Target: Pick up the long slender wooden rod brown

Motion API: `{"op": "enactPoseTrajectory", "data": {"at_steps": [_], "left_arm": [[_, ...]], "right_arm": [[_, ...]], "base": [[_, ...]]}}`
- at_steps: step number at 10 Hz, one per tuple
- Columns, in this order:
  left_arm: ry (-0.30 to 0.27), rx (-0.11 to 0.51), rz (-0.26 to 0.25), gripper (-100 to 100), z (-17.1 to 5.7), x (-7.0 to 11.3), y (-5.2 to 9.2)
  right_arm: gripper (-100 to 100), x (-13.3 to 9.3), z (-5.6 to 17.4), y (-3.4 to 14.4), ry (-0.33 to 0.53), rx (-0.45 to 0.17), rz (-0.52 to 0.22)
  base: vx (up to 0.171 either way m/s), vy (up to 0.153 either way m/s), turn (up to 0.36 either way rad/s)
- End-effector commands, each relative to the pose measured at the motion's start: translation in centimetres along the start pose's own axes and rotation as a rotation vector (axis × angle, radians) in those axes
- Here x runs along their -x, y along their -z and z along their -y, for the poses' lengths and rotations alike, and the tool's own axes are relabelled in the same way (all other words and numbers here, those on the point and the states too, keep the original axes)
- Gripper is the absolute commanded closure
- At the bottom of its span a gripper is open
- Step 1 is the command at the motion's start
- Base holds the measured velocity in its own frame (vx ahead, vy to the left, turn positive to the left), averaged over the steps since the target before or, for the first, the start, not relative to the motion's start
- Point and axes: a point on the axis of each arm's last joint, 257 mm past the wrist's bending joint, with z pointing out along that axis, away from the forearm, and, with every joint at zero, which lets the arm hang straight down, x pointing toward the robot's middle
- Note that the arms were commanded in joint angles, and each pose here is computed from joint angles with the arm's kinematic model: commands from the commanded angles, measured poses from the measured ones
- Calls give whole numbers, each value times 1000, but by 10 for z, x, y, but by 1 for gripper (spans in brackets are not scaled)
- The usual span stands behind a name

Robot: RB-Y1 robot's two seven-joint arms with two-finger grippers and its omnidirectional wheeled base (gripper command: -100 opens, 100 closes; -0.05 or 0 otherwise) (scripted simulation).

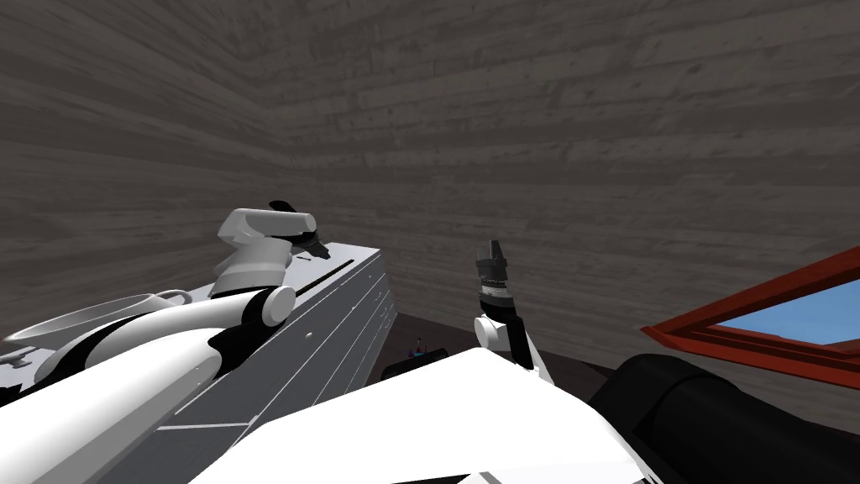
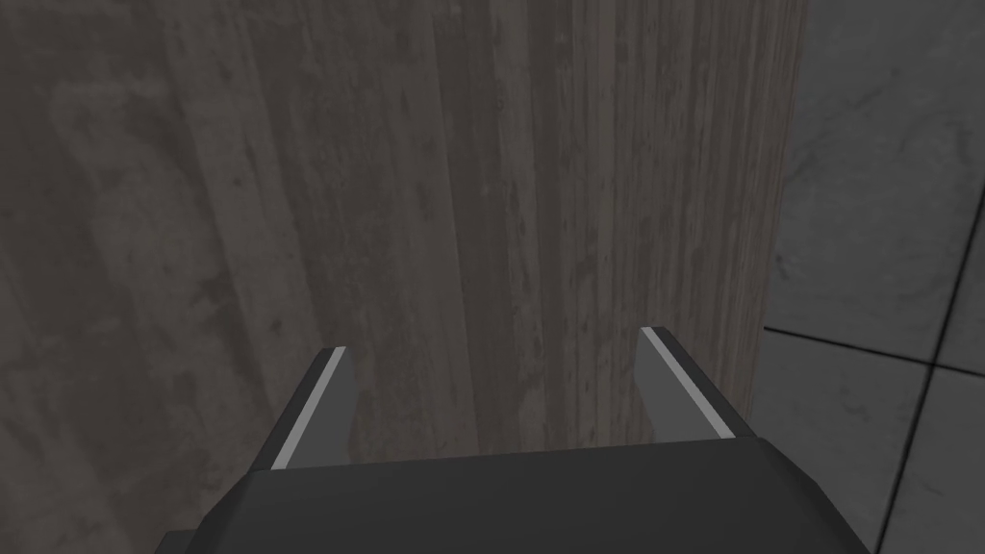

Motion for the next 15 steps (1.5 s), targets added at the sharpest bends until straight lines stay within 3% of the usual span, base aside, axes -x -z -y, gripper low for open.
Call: {"op": "enactPoseTrajectory", "data": {"at_steps": [1, 2, 6, 7, 14, 15], "left_arm": [[0, 0, 0, -100, 0, 0, 0], [32, 60, 37, -100, -6, 14, 0], [32, 70, 43, -100, -9, 16, -2], [61, 135, 81, -100, -18, 30, -2], [61, 139, 84, -100, -19, 30, -3], [87, 207, 120, -100, -30, 44, -2]], "right_arm": [[0, 0, 0, 0, 0, 0, 0], [0, 0, 0, 0, 0, 0, 0], [0, 0, 0, 0, 0, 0, 0], [0, 0, 0, 0, 0, 0, 0], [0, 0, 0, 0, 0, 0, 0], [0, 0, 0, 0, 0, 0, 0]], "base": [[6, -1, -5], [0, -26, 63], [16, -17, 20], [5, -35, 73], [10, -5, -2], [6, -26, 56]]}}
